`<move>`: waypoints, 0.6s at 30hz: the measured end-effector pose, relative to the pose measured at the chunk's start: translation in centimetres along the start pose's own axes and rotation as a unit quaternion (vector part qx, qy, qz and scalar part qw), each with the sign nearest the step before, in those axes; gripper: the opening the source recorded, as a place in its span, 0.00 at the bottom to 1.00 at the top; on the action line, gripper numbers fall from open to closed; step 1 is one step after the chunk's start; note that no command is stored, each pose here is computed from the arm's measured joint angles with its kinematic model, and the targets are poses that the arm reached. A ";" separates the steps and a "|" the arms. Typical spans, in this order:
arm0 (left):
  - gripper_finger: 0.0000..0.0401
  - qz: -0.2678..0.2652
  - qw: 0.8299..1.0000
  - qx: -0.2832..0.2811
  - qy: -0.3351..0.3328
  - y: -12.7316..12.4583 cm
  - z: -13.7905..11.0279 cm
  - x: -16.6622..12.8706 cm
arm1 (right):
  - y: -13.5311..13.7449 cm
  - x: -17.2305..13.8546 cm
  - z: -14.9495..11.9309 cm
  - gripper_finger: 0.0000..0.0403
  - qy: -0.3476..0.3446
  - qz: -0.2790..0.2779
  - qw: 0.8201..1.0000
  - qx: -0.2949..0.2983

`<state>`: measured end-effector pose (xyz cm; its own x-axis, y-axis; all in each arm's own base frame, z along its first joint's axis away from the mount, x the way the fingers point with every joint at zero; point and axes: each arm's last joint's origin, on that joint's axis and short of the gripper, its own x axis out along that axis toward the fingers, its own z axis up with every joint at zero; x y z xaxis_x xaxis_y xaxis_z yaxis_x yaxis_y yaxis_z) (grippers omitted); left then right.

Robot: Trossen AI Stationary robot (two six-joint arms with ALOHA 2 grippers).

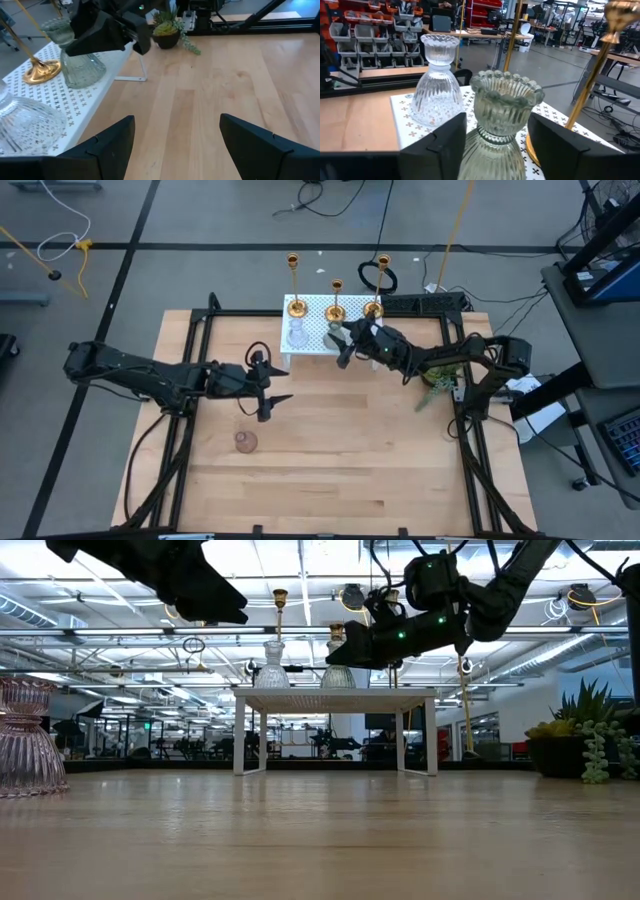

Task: Pick & Place candle stick holders
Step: Put the green glass candle holder on the shelf aligned with the other glass candle holder, then put the pink glass candle holder on the shelf aligned with the other glass candle holders

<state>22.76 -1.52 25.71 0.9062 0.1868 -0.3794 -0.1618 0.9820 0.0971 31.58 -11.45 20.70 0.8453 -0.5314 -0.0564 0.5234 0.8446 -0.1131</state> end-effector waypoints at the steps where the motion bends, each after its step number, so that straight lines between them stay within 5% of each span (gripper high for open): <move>1: 0.74 -0.002 1.000 0.001 0.001 -0.1 0.0 0.0 | -0.1 0.0 0.0 0.53 0.000 -0.001 1.000 0.000; 9: 0.74 -0.025 0.999 0.023 0.017 -1.1 -0.4 -0.3 | -0.2 -0.1 0.3 0.65 -0.007 -0.004 1.000 -0.001; 18: 0.74 -0.069 0.997 0.028 0.032 -2.9 -0.8 -1.0 | -0.3 -1.1 2.1 0.63 -0.022 0.000 1.000 0.004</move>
<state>22.04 -4.51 25.03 0.8911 0.0534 -0.4507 -0.0138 0.9958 0.0909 30.71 -11.03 22.84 0.8492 -0.5280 -0.0120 0.5241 0.8452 -0.1045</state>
